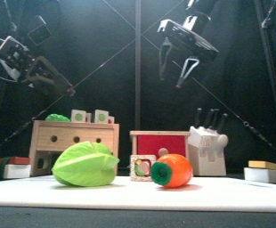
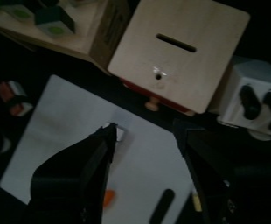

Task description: Grab cleaver handle

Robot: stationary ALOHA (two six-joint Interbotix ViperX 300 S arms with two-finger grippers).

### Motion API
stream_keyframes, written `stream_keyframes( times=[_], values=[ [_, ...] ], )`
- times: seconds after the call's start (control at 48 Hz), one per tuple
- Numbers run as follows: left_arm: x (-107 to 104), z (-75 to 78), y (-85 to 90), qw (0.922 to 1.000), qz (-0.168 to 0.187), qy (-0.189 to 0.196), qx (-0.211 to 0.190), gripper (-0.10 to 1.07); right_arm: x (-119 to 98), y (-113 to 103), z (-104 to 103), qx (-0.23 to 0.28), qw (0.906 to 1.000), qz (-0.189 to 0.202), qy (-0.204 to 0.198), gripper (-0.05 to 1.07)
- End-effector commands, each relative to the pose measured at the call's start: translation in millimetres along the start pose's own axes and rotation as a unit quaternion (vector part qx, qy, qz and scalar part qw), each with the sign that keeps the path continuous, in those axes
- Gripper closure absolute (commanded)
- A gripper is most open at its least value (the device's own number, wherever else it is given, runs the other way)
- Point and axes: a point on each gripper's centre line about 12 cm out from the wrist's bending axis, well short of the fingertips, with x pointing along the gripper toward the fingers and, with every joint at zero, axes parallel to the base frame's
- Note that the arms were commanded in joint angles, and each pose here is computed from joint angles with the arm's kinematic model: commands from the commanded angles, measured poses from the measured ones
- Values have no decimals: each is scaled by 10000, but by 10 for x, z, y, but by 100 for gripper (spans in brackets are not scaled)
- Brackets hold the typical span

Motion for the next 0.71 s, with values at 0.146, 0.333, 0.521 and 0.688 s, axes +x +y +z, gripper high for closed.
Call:
stream_keyframes(
  times=[0.146,0.333,0.521,0.688],
  values=[
    [4,42,5,10000,7,-61,-6,24,26,-305,172,299,9993,-225,-1,15],
    [2,30,3,10000,6,-46,-7,24,213,-579,136,473,9970,-603,144,15],
    [1,23,6,10000,12,-38,-9,24,325,-663,125,554,9960,-670,189,15],
    [1,23,6,10000,12,-38,-9,24,391,-665,155,626,9967,-502,123,16]
  ],
)
